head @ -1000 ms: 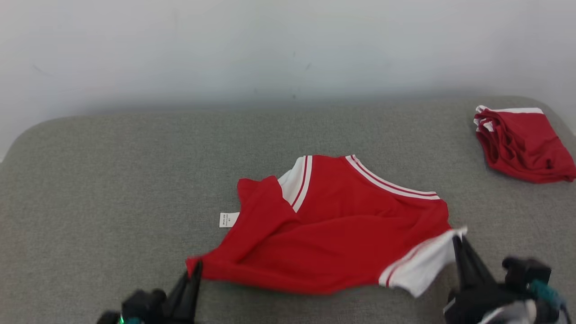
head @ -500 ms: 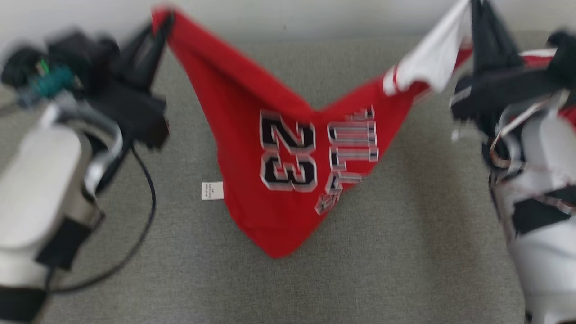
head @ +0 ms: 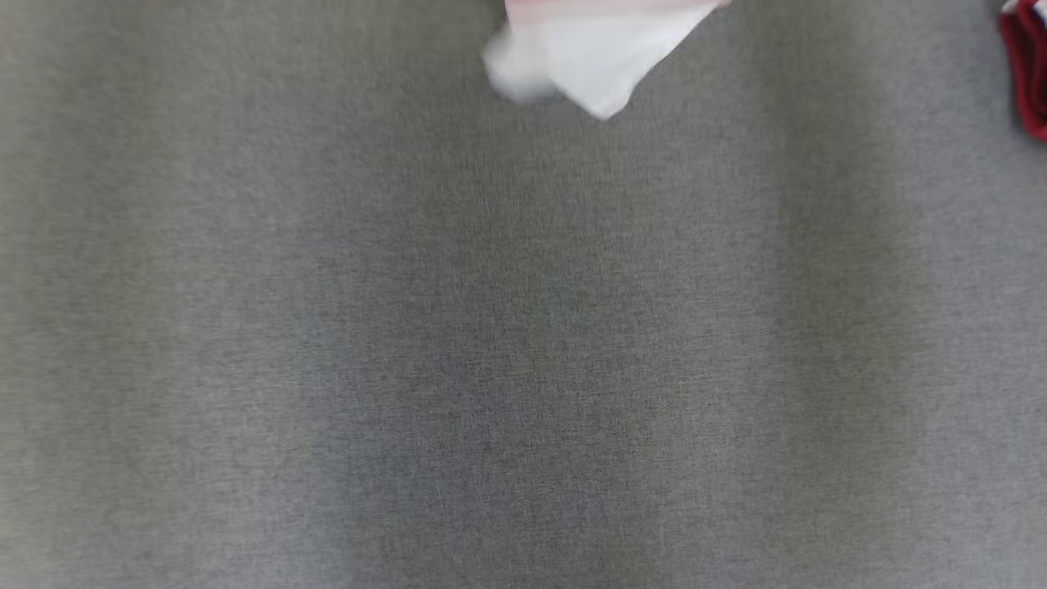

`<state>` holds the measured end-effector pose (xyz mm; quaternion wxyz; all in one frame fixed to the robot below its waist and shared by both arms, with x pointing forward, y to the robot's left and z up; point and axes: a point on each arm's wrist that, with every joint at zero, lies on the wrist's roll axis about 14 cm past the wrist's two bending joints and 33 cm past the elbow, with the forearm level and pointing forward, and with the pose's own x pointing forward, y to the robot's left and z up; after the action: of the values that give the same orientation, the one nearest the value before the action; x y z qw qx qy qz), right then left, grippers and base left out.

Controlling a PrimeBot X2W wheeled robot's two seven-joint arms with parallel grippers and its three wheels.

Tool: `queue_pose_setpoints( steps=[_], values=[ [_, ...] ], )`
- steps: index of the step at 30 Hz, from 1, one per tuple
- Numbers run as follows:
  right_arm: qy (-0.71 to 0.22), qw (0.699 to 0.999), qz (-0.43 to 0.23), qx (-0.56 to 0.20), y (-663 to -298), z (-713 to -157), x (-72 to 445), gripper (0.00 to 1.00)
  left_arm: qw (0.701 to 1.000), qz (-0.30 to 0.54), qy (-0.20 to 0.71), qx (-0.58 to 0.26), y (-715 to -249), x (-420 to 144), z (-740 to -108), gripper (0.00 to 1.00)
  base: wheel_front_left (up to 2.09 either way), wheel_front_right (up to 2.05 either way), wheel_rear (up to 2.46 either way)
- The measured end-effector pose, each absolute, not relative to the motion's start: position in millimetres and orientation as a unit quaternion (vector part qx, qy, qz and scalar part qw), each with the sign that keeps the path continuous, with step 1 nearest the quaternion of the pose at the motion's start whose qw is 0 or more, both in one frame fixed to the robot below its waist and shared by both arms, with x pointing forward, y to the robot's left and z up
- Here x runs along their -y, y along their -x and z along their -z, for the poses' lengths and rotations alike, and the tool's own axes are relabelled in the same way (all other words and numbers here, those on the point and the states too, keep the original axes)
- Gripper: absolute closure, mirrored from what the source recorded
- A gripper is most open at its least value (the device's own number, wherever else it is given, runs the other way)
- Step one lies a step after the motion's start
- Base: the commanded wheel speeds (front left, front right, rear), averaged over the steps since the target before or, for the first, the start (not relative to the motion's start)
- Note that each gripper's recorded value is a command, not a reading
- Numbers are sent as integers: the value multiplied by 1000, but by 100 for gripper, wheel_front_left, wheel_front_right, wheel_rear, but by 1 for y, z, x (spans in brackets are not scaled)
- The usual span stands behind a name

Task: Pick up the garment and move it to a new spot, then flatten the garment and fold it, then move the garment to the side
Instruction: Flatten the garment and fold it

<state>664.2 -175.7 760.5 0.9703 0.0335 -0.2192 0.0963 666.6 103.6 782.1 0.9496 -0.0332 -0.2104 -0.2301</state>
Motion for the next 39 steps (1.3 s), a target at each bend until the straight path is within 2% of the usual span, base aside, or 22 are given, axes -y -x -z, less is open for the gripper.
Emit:
queue_pose_setpoints(
  steps=[8, 16, 29, 39],
  values=[
    [-1, 970, -81, 231, -697, -798, 179, 100, 952, 201, 54, 226, -708, -114, -798, 100, 0, 0, 0],
    [39, 969, -52, 240, -704, -829, 195, 100, 948, 204, 53, 238, -722, -99, -809, 100, 0, 0, 0],
    [51, 975, -38, 214, -725, -791, 206, 100, 958, 194, 55, 205, -753, -97, -767, 100, 0, 0, 0],
    [48, 976, -50, 205, -730, -753, 202, 100, 954, 213, 70, 201, -755, -86, -736, 100, 0, 0, 0]
  ],
)
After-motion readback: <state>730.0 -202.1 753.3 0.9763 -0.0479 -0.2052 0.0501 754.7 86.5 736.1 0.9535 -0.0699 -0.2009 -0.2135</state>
